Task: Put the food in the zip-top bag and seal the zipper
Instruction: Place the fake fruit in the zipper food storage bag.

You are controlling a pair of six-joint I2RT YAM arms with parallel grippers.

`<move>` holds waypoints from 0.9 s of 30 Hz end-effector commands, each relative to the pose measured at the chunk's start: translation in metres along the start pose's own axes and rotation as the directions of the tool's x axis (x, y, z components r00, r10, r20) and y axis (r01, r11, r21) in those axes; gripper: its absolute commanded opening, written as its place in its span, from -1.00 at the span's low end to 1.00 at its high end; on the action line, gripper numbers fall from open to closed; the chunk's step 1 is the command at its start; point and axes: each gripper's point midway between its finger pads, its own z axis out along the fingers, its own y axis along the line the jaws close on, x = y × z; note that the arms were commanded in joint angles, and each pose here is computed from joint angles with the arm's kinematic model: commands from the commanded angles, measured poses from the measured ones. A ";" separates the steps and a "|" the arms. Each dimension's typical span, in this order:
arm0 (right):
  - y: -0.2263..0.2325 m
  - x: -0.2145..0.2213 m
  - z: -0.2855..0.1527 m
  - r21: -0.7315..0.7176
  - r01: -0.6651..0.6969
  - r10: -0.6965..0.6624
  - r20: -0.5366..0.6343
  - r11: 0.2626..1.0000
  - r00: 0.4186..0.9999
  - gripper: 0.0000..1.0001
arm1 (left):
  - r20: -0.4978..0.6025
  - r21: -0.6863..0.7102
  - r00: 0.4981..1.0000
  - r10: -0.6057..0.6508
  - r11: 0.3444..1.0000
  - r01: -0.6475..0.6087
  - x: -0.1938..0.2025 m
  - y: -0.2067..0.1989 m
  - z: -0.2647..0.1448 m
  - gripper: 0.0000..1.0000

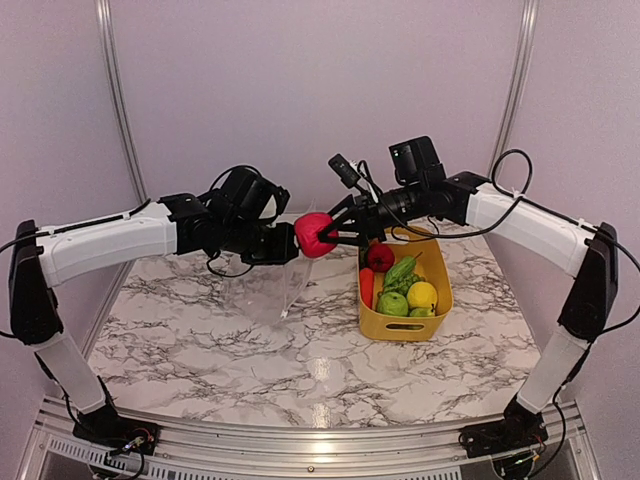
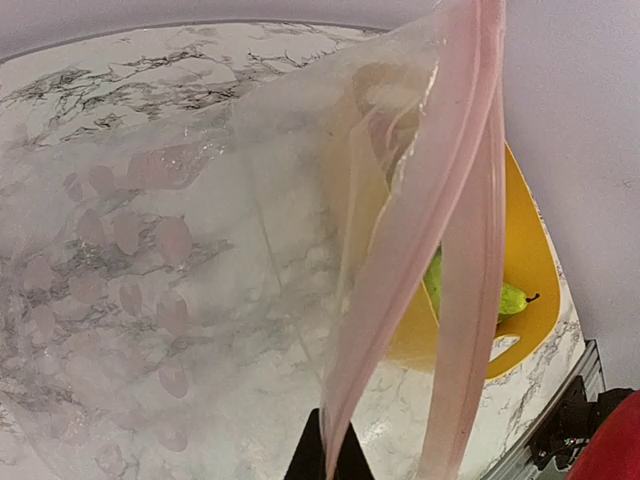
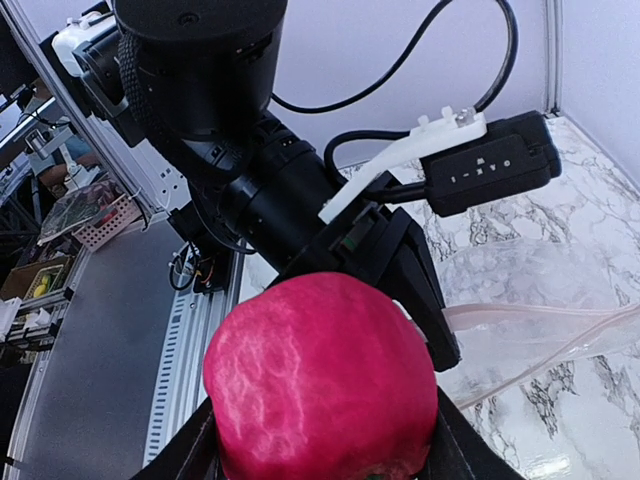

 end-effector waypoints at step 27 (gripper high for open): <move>-0.015 0.036 0.005 -0.049 -0.023 0.022 -0.023 0.999 0.999 -0.39 | 0.143 0.219 0.988 -0.063 0.975 0.031 -0.034 -0.052 -0.048 -1.00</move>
